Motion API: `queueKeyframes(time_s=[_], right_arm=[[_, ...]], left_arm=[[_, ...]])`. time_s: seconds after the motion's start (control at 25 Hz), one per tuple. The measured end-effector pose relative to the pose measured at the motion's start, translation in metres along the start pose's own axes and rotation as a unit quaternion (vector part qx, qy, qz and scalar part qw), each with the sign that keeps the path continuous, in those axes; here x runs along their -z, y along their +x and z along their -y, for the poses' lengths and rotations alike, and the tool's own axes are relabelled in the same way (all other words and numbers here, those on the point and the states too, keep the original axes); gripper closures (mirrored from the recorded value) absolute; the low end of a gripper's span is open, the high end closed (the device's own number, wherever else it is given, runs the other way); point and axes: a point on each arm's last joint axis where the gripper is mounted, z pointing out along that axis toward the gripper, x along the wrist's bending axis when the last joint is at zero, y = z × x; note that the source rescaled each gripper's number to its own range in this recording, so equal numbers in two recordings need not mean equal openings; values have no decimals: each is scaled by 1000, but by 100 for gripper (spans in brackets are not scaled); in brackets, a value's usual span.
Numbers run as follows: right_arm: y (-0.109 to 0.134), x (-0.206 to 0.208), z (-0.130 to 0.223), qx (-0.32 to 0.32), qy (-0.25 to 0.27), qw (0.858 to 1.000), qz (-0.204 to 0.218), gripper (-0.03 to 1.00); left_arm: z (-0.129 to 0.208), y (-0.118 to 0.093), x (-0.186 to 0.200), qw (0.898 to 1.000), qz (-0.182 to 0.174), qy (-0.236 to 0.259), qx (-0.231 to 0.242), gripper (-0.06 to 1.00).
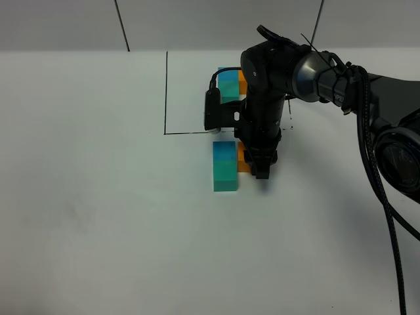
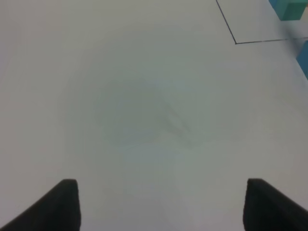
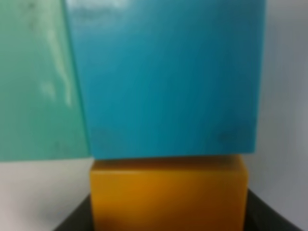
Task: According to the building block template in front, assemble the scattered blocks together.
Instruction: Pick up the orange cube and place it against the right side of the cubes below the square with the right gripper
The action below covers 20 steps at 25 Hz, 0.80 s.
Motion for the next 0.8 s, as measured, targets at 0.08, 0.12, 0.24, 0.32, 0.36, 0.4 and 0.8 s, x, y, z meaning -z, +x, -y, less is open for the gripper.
queueKeyframes(time_s=[0.08, 0.12, 0.24, 0.32, 0.36, 0.4, 0.8], right_arm=[[0, 0, 0, 0, 0, 1000, 0, 94], [0, 0, 0, 0, -1, 1000, 1, 94], [0, 0, -1, 1, -2, 1000, 3, 94], [0, 0, -2, 2, -3, 1000, 4, 94], [0, 0, -2, 2, -3, 1000, 5, 94], [0, 0, -2, 2, -3, 1000, 5, 94], [0, 0, -2, 2, -3, 1000, 5, 94]], left_arm=[[0, 0, 0, 1000, 0, 0, 0, 45], [0, 0, 0, 1000, 0, 0, 0, 45], [0, 0, 0, 1000, 0, 0, 0, 45], [0, 0, 0, 1000, 0, 0, 0, 45], [0, 0, 0, 1000, 0, 0, 0, 45], [0, 0, 0, 1000, 0, 0, 0, 45], [0, 0, 0, 1000, 0, 0, 0, 45]])
